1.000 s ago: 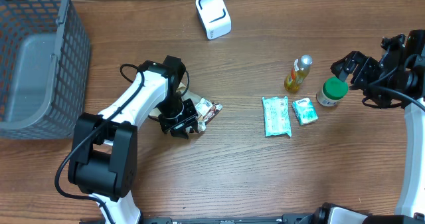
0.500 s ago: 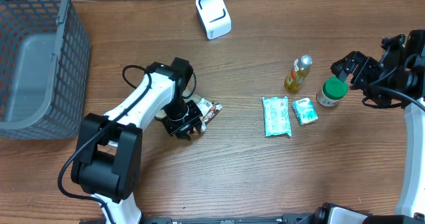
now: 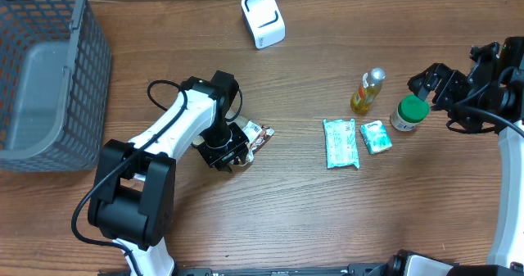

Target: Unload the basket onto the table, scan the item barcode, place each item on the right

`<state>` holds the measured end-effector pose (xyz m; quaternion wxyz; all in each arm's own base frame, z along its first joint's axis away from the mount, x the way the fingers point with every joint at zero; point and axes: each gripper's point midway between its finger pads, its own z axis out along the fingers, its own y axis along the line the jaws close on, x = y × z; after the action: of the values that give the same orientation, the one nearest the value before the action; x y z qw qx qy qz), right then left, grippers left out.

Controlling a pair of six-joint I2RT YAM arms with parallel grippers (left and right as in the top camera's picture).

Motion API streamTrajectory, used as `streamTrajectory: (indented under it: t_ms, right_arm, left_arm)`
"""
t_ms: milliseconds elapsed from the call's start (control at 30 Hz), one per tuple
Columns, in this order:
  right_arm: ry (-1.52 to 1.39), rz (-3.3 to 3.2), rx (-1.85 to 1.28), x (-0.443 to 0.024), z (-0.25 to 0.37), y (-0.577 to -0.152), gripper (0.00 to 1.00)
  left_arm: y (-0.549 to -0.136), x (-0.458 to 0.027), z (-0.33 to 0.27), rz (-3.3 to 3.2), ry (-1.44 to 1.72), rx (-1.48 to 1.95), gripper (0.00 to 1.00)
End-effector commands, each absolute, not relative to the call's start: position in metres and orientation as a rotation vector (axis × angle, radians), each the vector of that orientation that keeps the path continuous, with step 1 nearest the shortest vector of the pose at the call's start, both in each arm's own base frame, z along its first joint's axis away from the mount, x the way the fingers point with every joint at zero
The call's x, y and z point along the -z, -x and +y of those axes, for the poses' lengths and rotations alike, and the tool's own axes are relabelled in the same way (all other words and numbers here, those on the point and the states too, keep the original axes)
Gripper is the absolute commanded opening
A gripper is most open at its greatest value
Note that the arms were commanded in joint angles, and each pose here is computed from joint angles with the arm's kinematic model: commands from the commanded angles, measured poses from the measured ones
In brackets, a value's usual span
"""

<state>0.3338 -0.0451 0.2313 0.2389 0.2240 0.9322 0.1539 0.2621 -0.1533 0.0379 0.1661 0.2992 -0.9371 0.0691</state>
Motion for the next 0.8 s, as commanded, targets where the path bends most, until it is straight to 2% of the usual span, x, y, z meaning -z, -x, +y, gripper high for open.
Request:
streamTrajectory:
  t_ms: [0, 100, 233, 433, 667, 767]
  right_arm:
    - [-0.607, 2.526, -0.412, -0.24, -0.0463, -0.3339, 1.0]
    - [-0.607, 2.526, -0.412, -0.24, -0.0463, -0.3339, 1.0]
    - [-0.607, 2.526, -0.412, -0.24, -0.0463, -0.3339, 1.0]
    - [-0.607, 2.526, -0.412, -0.24, -0.0465, -0.3339, 1.0]
    - [-0.607, 2.526, -0.412, -0.24, -0.0463, -0.3339, 1.0]
    - [-0.607, 2.526, -0.412, -0.24, -0.0463, -0.3339, 1.0]
  left_arm:
    - [-0.26, -0.0353, -0.1519, -2.665, -0.878, -0.164, 0.36]
    - [-0.2599, -0.0353, -0.1519, -2.665, -0.878, -0.164, 0.33]
    - [-0.26, -0.0353, -0.1519, -2.665, -0.879, -0.164, 0.34]
    - [-0.2589, -0.0354, -0.1536, -2.667, -0.87, -0.162, 0.49]
    - [-0.2581, -0.0331, -0.1538, -2.694, -0.889, -0.102, 0.47]
    - [-0.2622, -0.0315, -0.1541, -2.72, -0.895, -0.094, 0.39]
